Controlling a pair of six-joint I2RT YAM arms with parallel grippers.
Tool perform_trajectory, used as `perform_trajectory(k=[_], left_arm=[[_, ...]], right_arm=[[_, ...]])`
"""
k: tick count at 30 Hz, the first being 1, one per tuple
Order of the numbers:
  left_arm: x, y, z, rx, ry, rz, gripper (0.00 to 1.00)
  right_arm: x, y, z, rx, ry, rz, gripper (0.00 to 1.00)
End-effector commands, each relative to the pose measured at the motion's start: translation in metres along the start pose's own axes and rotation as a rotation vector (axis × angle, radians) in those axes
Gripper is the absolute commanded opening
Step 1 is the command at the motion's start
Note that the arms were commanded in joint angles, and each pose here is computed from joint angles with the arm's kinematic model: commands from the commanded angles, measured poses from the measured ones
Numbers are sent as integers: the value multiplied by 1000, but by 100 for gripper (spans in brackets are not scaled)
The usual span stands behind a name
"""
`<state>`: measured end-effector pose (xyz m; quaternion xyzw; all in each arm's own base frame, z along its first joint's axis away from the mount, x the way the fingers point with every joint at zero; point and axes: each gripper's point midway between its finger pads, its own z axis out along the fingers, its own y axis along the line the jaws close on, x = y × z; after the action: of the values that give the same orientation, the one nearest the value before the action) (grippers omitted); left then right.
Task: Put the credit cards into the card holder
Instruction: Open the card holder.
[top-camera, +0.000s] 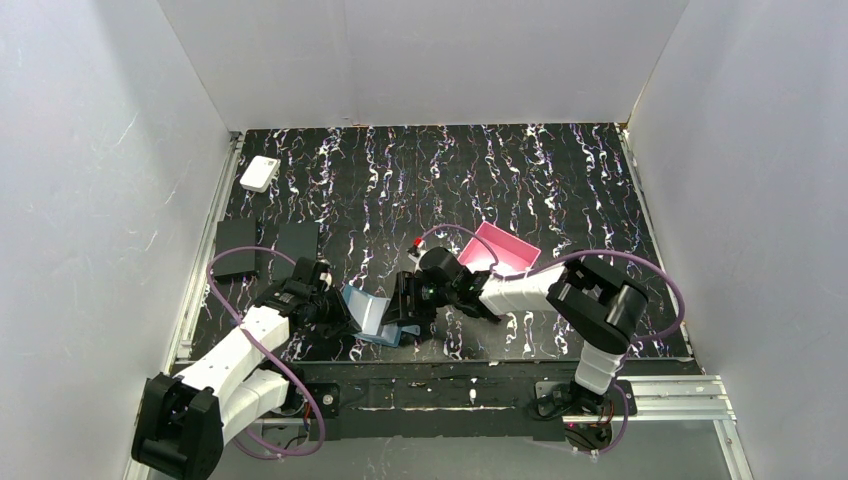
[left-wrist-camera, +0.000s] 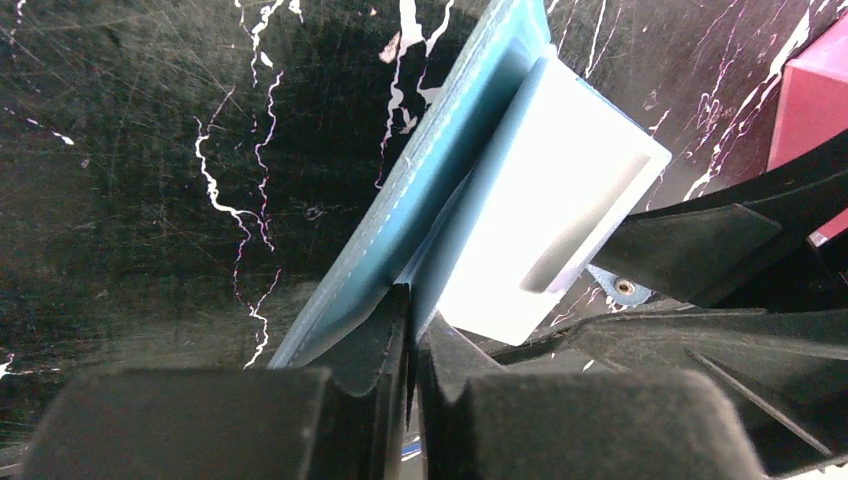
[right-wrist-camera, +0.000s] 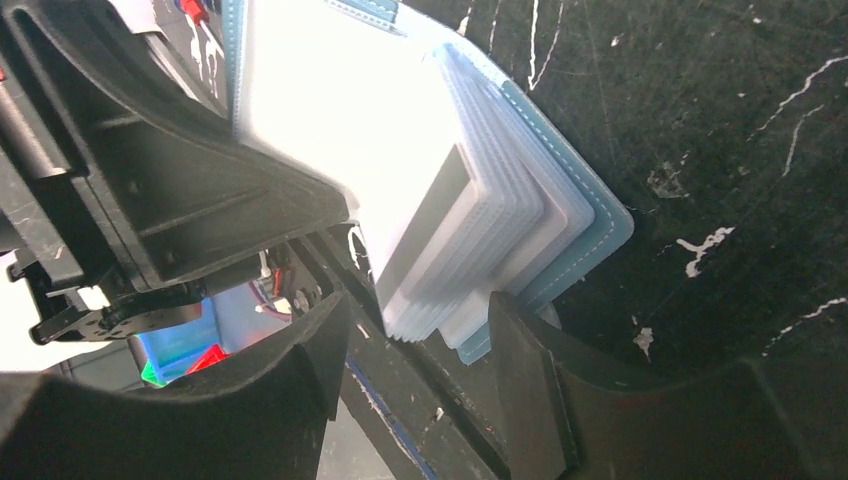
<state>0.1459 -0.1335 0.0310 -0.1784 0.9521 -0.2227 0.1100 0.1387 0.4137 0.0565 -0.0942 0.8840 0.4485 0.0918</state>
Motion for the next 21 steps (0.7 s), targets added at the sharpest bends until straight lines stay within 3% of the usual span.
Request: perform_trajectory(k=[1,21], left_arm=[[3,3,0,-5,-2,2,1],[8,8,4,-6,3,-17,0]], right_arm=[[-1,6,5,-19,-7,-13,63],[3,14,4,-26,-14,-30,64]])
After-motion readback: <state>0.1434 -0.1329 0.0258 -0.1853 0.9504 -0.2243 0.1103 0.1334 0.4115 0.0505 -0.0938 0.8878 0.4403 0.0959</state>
